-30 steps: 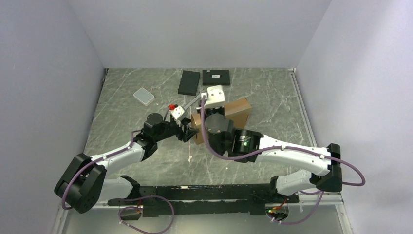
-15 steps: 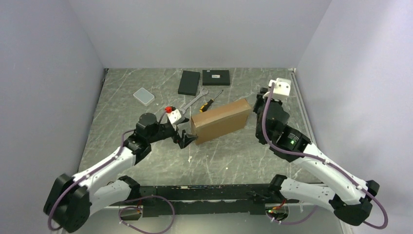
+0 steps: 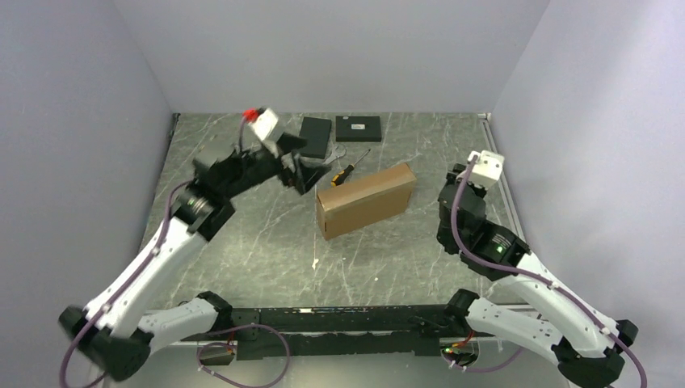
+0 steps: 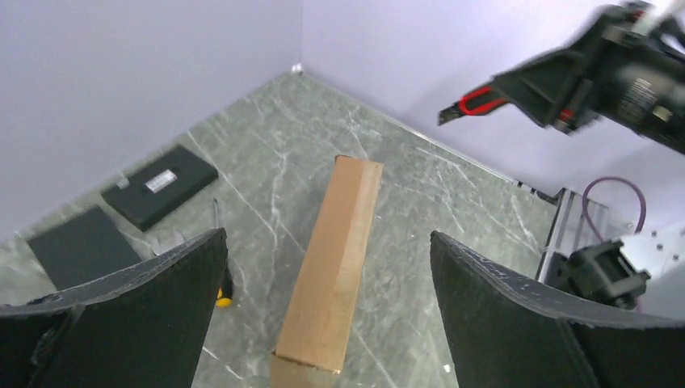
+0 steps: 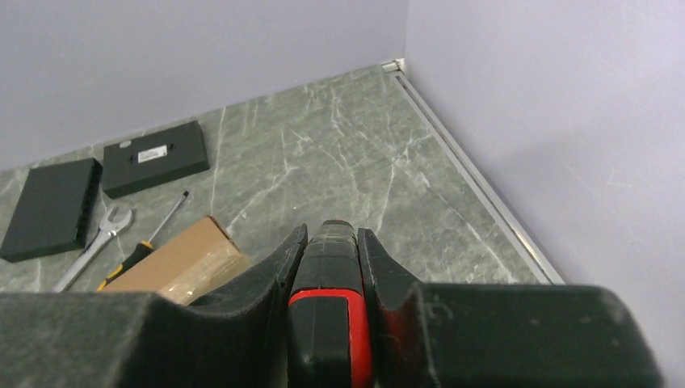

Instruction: Unpack the express box

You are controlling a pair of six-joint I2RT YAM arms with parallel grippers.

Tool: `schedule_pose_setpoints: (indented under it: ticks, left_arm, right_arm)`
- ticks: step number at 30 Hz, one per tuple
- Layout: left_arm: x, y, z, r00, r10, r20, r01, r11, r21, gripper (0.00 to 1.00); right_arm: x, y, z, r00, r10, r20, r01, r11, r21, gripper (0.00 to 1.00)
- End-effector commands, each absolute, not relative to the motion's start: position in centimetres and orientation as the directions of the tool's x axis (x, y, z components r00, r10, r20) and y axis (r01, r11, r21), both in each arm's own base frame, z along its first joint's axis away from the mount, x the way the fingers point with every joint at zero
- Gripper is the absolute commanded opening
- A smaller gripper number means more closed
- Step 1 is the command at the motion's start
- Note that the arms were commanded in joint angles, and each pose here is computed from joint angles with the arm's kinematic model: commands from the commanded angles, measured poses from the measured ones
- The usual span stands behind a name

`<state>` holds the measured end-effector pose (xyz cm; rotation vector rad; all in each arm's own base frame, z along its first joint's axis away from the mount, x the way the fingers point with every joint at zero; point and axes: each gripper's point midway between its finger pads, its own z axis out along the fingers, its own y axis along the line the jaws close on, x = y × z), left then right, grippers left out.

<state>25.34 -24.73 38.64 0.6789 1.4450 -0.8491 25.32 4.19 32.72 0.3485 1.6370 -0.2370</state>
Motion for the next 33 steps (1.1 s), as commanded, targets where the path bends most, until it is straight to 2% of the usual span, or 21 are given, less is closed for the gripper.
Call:
schedule_pose_setpoints:
  ticks: [1, 6, 8, 13, 23, 28, 30, 33]
  left_arm:
    - [29.7, -27.2, 35.2, -0.349, -0.071, -0.934, 0.728, 0.607, -0.318, 1.00]
    - [32.4, -30.6, 34.0, -0.372, -0.102, -0.923, 0.746, 0.558, -0.363, 0.98]
    - [33.1, -32.2, 33.0, -0.367, -0.068, -0.928, 0.754, 0.562, -0.340, 0.94]
    - [34.9, -36.2, 28.9, -0.372, 0.067, -0.926, 0.751, 0.608, -0.258, 0.96]
    - [33.6, -43.5, 24.8, -0.344, 0.201, -0.917, 0.844, 0.495, -0.208, 0.99]
    - [34.5, -44.9, 22.1, -0.344, 0.275, -0.898, 0.833, 0.530, -0.157, 0.99]
    - [34.6, -45.2, 21.2, -0.342, 0.308, -0.888, 0.838, 0.528, -0.139, 0.95]
    - [34.3, -45.4, 20.4, -0.328, 0.345, -0.879, 0.850, 0.513, -0.116, 0.83]
  right_arm:
    - [23.7, 1.9, 34.3, 0.005, 0.171, -0.985, 0.412, 0.898, 0.158, 0.00]
    - [22.8, 0.9, 34.2, 0.001, 0.167, -0.986, 0.412, 0.898, 0.153, 0.00]
    - [22.5, 0.9, 34.1, 0.008, 0.203, -0.979, 0.391, 0.900, 0.190, 0.00]
    - [22.4, 1.4, 34.5, 0.029, 0.220, -0.975, 0.323, 0.921, 0.217, 0.00]
    - [22.4, 1.8, 34.6, 0.037, 0.224, -0.974, 0.279, 0.933, 0.226, 0.00]
    - [22.3, 1.8, 34.5, 0.032, 0.225, -0.974, 0.277, 0.934, 0.225, 0.00]
    - [22.2, 1.7, 34.4, 0.028, 0.228, -0.973, 0.285, 0.931, 0.226, 0.00]
    - [22.2, 1.8, 34.3, 0.027, 0.224, -0.974, 0.277, 0.935, 0.222, 0.00]
